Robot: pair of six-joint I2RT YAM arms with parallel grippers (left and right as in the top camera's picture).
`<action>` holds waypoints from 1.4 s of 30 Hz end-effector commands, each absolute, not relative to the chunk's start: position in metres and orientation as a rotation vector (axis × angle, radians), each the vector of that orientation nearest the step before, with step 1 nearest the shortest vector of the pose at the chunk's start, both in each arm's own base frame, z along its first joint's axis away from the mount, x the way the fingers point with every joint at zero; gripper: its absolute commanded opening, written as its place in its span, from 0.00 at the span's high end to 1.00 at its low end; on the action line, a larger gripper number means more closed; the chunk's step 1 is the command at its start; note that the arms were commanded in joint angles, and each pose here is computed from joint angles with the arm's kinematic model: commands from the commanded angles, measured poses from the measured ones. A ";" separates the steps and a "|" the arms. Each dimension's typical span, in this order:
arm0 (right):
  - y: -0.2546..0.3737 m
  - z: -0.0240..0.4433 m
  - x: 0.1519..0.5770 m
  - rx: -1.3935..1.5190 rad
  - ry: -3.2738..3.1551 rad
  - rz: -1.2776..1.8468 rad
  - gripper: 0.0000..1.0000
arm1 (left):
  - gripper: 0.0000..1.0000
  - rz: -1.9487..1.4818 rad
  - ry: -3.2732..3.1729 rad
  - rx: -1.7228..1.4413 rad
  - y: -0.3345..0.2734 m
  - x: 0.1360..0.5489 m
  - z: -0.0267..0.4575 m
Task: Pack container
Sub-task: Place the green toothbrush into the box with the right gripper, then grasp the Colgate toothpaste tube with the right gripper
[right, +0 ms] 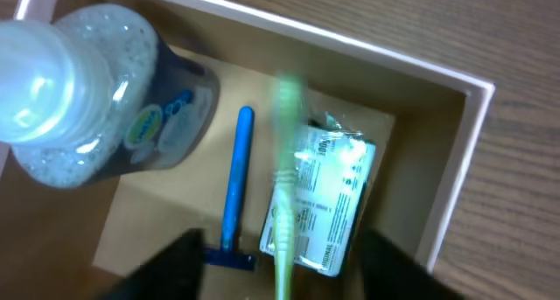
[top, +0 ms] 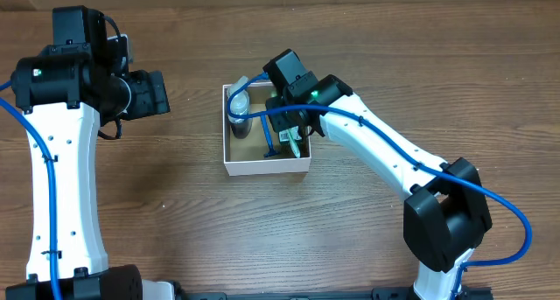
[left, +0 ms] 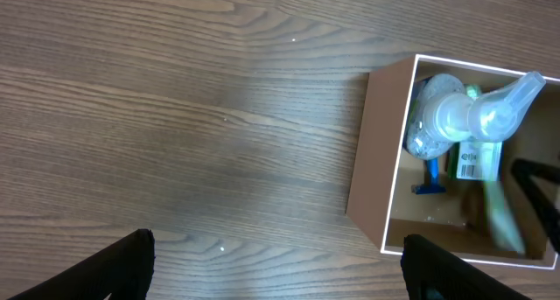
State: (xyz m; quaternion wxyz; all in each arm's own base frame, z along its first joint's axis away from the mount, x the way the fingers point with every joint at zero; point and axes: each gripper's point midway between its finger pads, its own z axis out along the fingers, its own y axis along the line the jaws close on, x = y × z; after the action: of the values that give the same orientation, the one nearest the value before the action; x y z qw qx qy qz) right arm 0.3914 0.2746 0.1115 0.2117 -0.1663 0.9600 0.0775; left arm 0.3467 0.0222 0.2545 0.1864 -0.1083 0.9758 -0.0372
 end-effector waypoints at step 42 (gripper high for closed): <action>-0.081 0.044 0.273 0.393 2.994 -0.102 0.00 | 0.07 -0.123 2.757 -0.308 0.018 0.346 0.253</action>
State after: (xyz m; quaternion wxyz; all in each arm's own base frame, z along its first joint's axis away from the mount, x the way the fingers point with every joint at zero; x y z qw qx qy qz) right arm 0.2713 -0.0861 0.0504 0.0509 0.1561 0.9852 -0.0482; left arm 0.3453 0.0221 0.2540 0.1832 -0.1085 0.9764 -0.0372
